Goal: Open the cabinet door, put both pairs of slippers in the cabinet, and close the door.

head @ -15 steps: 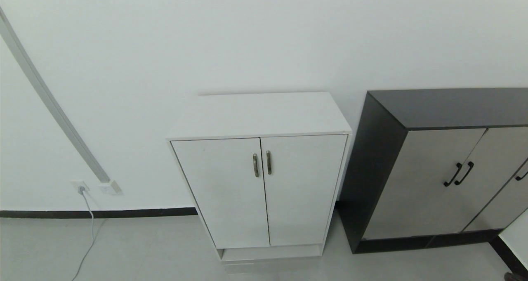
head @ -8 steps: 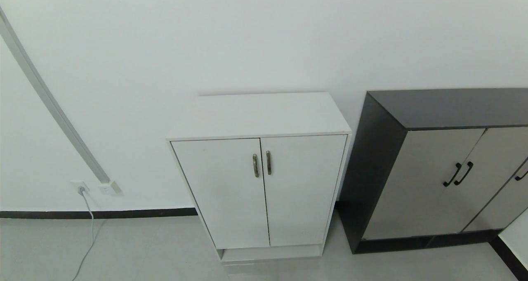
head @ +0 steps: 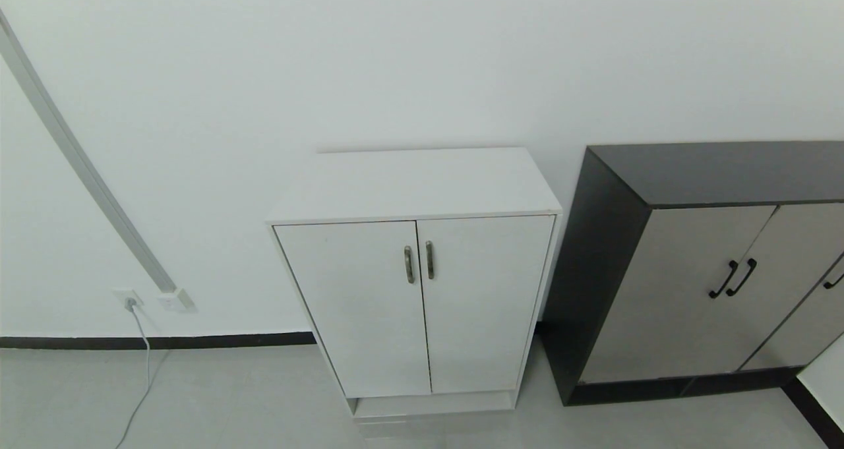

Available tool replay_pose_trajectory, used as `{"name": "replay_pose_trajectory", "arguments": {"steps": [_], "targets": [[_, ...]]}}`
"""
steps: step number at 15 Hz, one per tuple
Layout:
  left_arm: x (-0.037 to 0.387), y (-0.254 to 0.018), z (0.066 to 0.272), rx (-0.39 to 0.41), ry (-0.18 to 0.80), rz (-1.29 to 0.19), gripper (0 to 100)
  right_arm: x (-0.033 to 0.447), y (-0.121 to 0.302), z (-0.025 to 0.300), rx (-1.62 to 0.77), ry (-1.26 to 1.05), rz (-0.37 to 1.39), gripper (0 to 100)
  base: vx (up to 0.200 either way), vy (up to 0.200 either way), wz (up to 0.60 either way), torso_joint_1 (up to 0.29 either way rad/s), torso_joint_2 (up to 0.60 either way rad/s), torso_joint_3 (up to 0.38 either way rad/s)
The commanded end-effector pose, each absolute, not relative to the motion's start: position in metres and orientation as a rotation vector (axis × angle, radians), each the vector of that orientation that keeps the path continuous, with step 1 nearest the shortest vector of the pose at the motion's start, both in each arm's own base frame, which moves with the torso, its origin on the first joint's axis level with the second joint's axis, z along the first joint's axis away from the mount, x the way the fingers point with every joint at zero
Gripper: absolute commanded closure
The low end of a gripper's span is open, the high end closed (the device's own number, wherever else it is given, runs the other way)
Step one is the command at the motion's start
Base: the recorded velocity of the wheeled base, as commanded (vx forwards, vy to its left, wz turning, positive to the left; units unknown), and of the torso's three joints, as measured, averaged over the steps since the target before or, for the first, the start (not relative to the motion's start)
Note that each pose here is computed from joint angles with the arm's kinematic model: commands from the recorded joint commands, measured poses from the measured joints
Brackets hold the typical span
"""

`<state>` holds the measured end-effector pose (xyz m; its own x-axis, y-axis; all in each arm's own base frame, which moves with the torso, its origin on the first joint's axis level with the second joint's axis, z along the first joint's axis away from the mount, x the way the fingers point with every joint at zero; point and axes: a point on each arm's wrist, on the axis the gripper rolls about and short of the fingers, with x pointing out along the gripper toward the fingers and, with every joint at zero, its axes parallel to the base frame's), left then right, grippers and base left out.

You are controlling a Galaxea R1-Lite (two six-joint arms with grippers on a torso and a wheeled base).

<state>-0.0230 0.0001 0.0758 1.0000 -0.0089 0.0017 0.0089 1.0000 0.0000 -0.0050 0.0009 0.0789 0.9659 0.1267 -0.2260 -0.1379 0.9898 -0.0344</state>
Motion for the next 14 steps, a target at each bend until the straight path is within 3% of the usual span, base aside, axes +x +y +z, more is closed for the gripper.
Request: {"name": "replay_pose_trajectory", "arguments": {"steps": [1,14], "targets": [[-0.023,0.000,0.076,0.000,0.000,-0.009,100,-0.010,0.001,0.079,-0.045,0.165,0.108,100,0.000,0.000,0.00,0.000,0.00,0.000],[-0.023,0.000,0.076,0.000,0.000,-0.009,100,-0.023,0.000,0.077,0.066,-0.011,0.006,100,0.000,0.000,0.00,0.000,0.00,0.000]]}}
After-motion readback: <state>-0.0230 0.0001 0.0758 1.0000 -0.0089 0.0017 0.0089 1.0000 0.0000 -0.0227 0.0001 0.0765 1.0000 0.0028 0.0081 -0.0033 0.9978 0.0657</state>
